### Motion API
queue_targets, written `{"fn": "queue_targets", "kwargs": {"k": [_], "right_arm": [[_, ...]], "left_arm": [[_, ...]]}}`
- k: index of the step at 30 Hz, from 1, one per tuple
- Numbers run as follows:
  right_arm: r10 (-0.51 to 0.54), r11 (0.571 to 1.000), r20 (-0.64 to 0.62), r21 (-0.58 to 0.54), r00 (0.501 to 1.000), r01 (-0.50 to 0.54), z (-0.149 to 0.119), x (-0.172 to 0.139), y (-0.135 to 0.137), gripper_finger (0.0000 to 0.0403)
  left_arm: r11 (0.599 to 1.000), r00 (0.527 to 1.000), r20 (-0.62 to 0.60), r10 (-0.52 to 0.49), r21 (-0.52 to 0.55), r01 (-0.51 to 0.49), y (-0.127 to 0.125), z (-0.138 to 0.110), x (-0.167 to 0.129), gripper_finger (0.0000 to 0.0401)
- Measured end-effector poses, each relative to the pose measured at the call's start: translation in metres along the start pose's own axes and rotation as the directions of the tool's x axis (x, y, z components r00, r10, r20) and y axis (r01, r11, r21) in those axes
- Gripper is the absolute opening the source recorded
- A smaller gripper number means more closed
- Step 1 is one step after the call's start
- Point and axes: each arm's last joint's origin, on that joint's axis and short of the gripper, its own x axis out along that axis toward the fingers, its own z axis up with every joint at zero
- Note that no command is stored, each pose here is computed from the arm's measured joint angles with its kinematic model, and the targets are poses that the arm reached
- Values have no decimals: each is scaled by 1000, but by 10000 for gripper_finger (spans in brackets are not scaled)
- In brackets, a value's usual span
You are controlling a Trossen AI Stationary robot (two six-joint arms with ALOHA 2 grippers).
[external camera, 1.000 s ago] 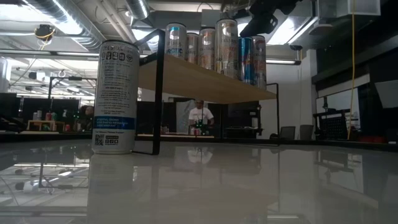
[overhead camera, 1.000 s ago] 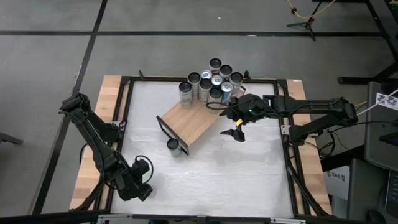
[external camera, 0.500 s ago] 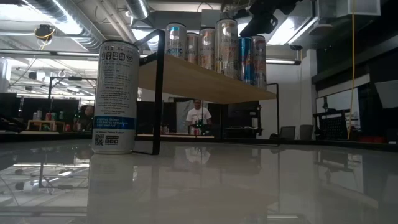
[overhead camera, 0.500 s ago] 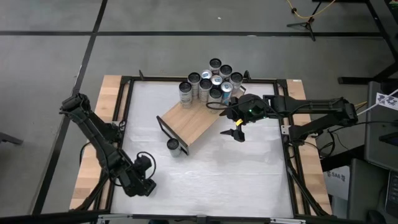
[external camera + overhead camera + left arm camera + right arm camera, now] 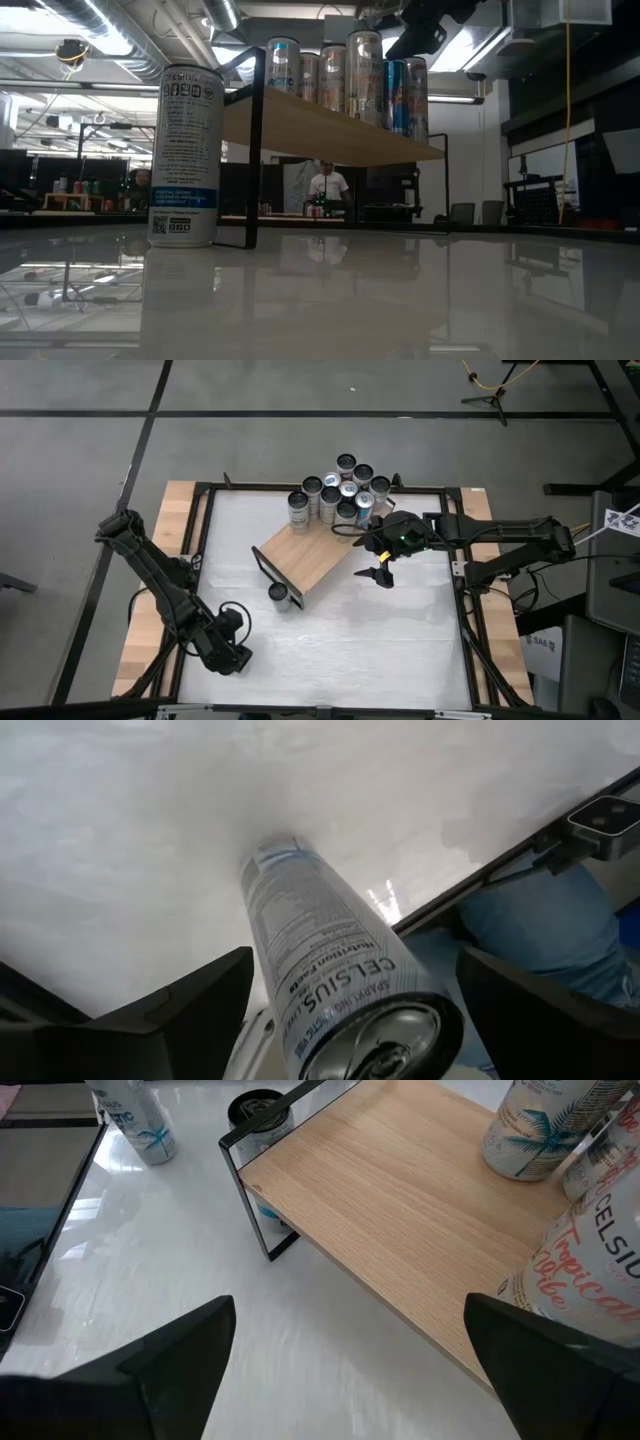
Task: Place canned beverage on shelf
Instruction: Put the white-blue soda can on the shelf aligned with the other white-blue soda can
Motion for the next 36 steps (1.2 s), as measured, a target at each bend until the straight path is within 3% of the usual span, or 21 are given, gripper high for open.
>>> {"fn": "queue_targets", "kwargs": {"k": [26, 36], "right_arm": [[0, 1000, -1, 0, 1000, 0, 0, 0, 0, 388], [0, 1000, -1, 0, 1000, 0, 0, 0, 0, 388]], "left_arm": [[992, 999, -54, 3, -128, -10, -5, -4, -14, 341], [990, 993, -97, 66, -121, -78, -8, -7, 3, 341]]}}
